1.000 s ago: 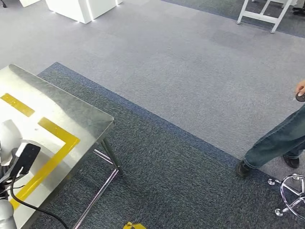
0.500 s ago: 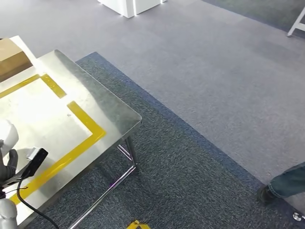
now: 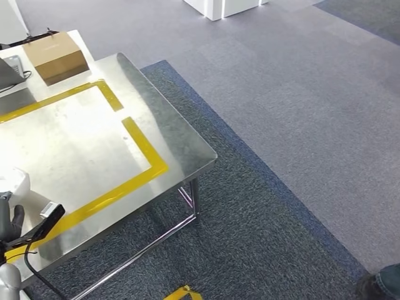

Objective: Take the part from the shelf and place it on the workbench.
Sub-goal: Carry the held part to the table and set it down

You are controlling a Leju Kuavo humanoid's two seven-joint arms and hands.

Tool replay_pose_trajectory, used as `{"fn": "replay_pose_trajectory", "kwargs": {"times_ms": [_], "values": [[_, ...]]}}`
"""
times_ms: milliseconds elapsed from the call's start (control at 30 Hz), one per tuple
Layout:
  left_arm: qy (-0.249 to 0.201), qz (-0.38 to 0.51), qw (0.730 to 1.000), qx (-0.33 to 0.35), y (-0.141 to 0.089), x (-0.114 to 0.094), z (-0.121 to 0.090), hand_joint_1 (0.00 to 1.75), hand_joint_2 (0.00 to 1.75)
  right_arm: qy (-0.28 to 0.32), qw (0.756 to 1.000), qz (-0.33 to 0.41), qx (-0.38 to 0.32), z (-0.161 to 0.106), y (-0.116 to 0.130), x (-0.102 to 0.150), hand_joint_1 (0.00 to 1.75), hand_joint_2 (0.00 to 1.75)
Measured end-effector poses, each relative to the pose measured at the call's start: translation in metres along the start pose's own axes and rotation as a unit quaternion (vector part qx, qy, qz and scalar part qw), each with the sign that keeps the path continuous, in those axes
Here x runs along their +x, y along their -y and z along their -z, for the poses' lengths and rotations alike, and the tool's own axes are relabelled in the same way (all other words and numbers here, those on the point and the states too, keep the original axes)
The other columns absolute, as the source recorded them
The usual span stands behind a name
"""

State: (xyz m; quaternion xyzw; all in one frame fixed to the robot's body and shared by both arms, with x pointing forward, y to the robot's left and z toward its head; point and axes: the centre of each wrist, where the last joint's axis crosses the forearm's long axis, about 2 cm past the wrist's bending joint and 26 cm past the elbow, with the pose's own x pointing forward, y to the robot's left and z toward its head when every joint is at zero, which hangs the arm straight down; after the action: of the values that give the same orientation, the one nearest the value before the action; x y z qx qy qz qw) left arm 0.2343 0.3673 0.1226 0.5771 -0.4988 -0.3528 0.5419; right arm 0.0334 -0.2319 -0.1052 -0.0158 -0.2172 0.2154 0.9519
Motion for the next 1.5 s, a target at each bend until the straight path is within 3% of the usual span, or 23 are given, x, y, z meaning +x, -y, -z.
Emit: {"fn": "replay_pose_trajectory", "kwargs": {"times_ms": [333,1133,1267,1500], "values": [[0.017,0.007,0.999,-0.043,0.025,0.006,-0.004,1.75,1.75,0.000,1.000,0.001,-0.002,0.000,0.000,-0.001,0.00,0.00],[0.018,0.021,0.997,-0.076,0.040,0.007,-0.004,1.75,1.75,0.003,1.000,0.000,-0.005,0.001,0.002,0.001,0.00,0.00],[0.017,0.032,0.996,-0.083,0.044,0.006,-0.004,0.00,1.75,0.003,1.000,0.001,-0.004,0.001,0.001,0.001,0.00,0.00],[0.028,0.049,0.994,-0.091,0.047,0.004,-0.004,0.00,1.75,0.003,1.000,0.001,-0.002,0.001,0.000,0.001,0.00,0.00]]}}
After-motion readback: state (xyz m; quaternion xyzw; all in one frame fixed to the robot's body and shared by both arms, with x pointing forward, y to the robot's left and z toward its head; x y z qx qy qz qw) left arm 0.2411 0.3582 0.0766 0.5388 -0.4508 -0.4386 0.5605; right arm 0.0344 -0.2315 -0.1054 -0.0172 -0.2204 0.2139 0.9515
